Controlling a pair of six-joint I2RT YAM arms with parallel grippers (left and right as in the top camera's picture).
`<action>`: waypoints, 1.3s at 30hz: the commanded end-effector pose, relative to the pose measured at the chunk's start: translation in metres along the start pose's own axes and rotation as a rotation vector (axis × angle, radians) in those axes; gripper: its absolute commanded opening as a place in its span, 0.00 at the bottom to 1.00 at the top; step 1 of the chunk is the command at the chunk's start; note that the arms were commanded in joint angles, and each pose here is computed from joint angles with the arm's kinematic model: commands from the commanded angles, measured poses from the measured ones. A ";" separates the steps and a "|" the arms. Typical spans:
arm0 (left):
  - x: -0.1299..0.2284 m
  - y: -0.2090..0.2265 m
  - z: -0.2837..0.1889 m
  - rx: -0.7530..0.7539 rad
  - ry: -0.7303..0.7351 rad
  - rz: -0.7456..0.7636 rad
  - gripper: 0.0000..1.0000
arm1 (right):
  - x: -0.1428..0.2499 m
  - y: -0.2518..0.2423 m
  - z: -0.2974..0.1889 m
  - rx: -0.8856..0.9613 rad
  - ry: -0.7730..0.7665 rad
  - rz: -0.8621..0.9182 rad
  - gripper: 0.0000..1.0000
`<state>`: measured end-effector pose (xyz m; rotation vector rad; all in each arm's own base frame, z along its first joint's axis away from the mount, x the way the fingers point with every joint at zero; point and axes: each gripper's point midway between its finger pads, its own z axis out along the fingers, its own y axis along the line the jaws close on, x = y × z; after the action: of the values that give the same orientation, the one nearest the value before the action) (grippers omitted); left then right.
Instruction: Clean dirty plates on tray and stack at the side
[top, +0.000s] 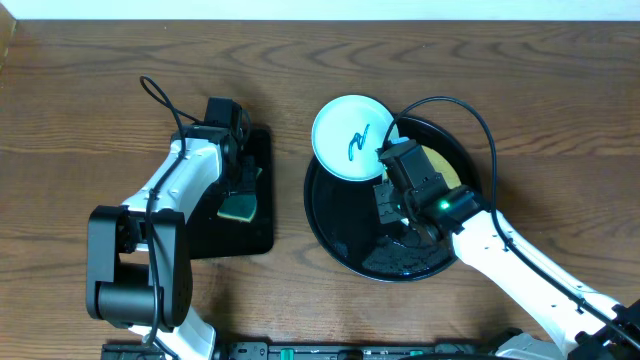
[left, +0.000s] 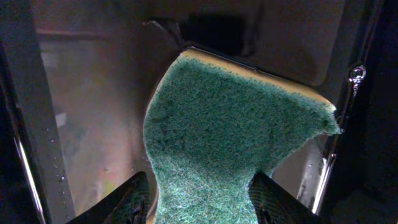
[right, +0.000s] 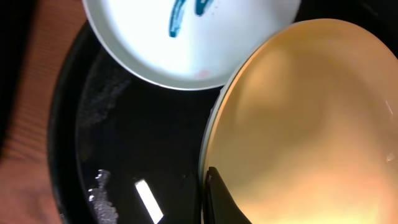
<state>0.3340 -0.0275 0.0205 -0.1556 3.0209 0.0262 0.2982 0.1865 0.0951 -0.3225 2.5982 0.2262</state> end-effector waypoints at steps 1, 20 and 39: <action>0.005 0.002 0.006 -0.007 0.024 -0.005 0.55 | -0.010 -0.008 -0.009 0.052 -0.037 -0.005 0.01; 0.005 0.002 0.006 -0.007 0.024 -0.005 0.54 | 0.018 -0.053 -0.016 0.284 0.101 -0.308 0.01; 0.005 0.002 0.006 -0.007 0.024 -0.005 0.54 | 0.003 -0.095 -0.035 0.565 0.065 -0.369 0.01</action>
<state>0.3340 -0.0275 0.0205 -0.1556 3.0209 0.0262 0.2975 0.0920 0.0997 -0.6616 2.5241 -0.5956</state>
